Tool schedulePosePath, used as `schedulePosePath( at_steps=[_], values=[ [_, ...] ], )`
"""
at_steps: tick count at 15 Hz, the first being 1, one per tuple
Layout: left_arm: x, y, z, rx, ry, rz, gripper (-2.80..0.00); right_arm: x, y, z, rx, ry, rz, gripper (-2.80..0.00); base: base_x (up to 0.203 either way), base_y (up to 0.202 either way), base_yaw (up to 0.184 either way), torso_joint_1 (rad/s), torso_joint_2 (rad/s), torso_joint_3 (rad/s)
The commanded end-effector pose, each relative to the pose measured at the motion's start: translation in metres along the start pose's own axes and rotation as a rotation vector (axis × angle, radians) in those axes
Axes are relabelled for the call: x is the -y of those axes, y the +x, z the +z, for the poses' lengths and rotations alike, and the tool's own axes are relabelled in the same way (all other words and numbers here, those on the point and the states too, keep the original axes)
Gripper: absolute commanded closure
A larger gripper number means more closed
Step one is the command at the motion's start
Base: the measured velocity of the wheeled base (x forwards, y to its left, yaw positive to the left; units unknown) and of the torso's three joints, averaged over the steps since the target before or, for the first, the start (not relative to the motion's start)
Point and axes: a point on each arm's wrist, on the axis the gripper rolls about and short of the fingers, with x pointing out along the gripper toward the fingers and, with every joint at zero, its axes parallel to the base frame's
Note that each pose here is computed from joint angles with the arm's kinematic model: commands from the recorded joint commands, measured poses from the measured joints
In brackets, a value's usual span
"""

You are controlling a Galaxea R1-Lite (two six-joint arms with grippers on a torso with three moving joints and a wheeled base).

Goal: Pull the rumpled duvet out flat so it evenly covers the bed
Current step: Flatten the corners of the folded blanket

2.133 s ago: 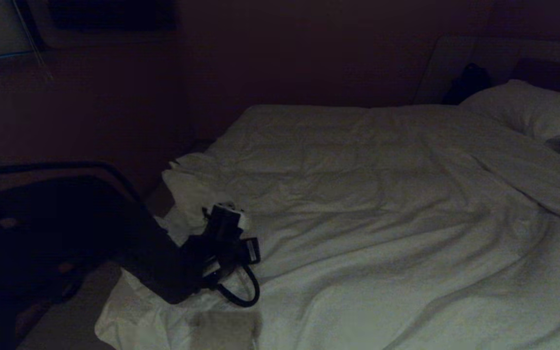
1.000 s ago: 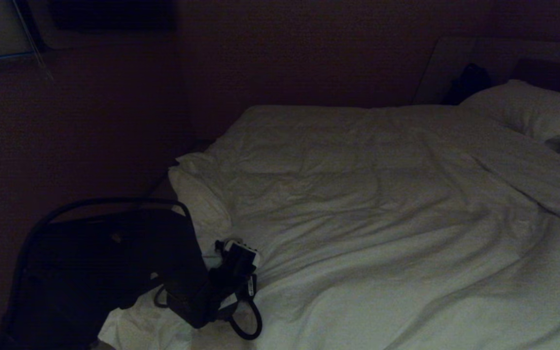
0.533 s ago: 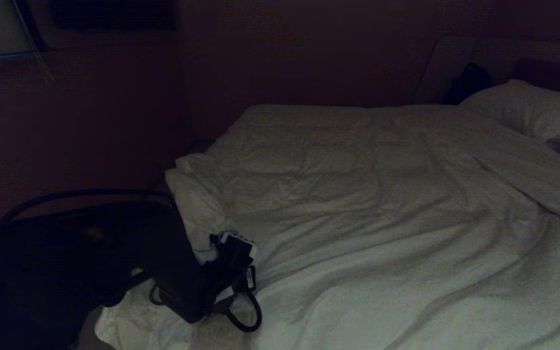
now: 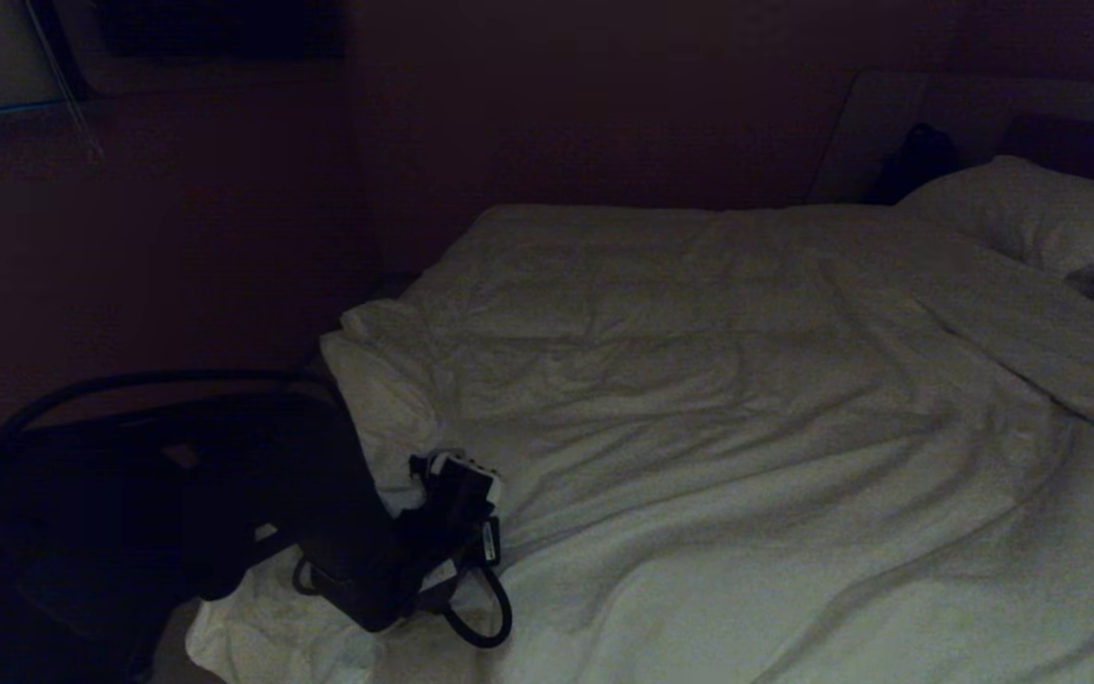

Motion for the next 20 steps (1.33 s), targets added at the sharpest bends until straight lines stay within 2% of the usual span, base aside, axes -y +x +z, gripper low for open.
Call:
schedulePosePath(
  at_steps=[1,6,9,12,20],
  values=[
    [0.0,0.002,-0.003,-0.006,-0.001,0.004,-2.8,0.0,0.0,0.0,-0.001,0.0,0.0,0.0,0.0,0.0,0.0,0.0,0.0,0.0],
    [0.003,-0.01,0.007,0.028,-0.025,-0.022,-2.8,0.0,0.0,0.0,-0.001,0.0,0.0,0.0,0.0,0.0,0.0,0.0,0.0,0.0],
    [0.007,-0.042,0.032,0.097,-0.078,-0.075,-2.8,0.0,0.0,0.0,-0.001,0.0,0.0,0.0,0.0,0.0,0.0,0.0,0.0,0.0],
    [0.009,-0.059,0.03,0.098,-0.075,-0.102,-2.8,0.0,0.0,0.0,-0.001,0.0,0.0,0.0,0.0,0.0,0.0,0.0,0.0,0.0],
    [0.004,-0.094,0.046,0.155,-0.113,-0.149,-2.8,0.0,0.0,0.0,-0.001,0.0,0.0,0.0,0.0,0.0,0.0,0.0,0.0,0.0]
  ],
)
